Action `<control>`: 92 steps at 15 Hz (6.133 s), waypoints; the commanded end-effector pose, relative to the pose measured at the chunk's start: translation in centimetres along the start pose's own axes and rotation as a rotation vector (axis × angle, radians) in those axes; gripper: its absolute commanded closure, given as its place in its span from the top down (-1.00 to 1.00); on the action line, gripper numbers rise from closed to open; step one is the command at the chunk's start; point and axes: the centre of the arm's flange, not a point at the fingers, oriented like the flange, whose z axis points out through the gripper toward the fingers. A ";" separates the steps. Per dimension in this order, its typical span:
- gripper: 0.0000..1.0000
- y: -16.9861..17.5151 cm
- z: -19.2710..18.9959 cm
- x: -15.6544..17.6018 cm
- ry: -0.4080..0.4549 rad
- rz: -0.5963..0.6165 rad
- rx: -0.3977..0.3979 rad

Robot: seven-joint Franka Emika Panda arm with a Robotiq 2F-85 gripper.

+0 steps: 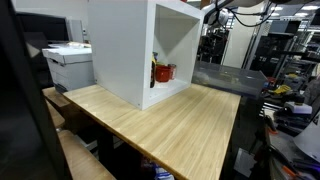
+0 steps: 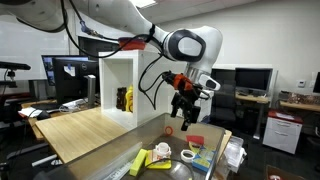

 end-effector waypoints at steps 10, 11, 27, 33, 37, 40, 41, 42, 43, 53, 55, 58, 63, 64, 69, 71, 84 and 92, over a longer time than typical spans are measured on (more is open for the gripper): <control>1.00 -1.6 -1.1 2.9 -0.005 0.279 -0.231; 1.00 -1.8 -1.2 2.8 -0.015 0.253 -0.227; 1.00 -2.5 9.8 7.1 0.055 0.442 -0.194; 1.00 -2.3 14.4 4.0 0.127 0.417 -0.294; 1.00 -2.8 16.2 2.9 0.183 0.344 -0.372; 1.00 -2.3 18.7 1.8 0.259 0.256 -0.406; 1.00 -2.0 18.8 0.8 0.334 0.209 -0.407; 1.00 0.6 18.0 0.2 0.376 0.140 -0.330; 1.00 0.8 17.6 -0.4 0.389 0.120 -0.320; 1.00 3.9 15.0 -7.8 0.428 -0.001 -0.261; 1.00 3.7 13.8 -9.6 0.396 -0.020 -0.274; 1.00 3.7 10.9 -12.4 0.375 0.021 -0.295; 1.00 4.6 6.0 -14.7 0.402 0.117 -0.352; 1.00 4.7 5.3 -14.9 0.413 0.119 -0.361; 1.00 4.0 2.7 -15.6 0.433 0.091 -0.421; 1.00 3.8 2.4 -15.4 0.420 0.044 -0.427; 1.00 2.5 1.2 -15.4 0.291 0.038 -0.424; 1.00 1.6 -3.9 -22.5 0.400 0.060 -0.459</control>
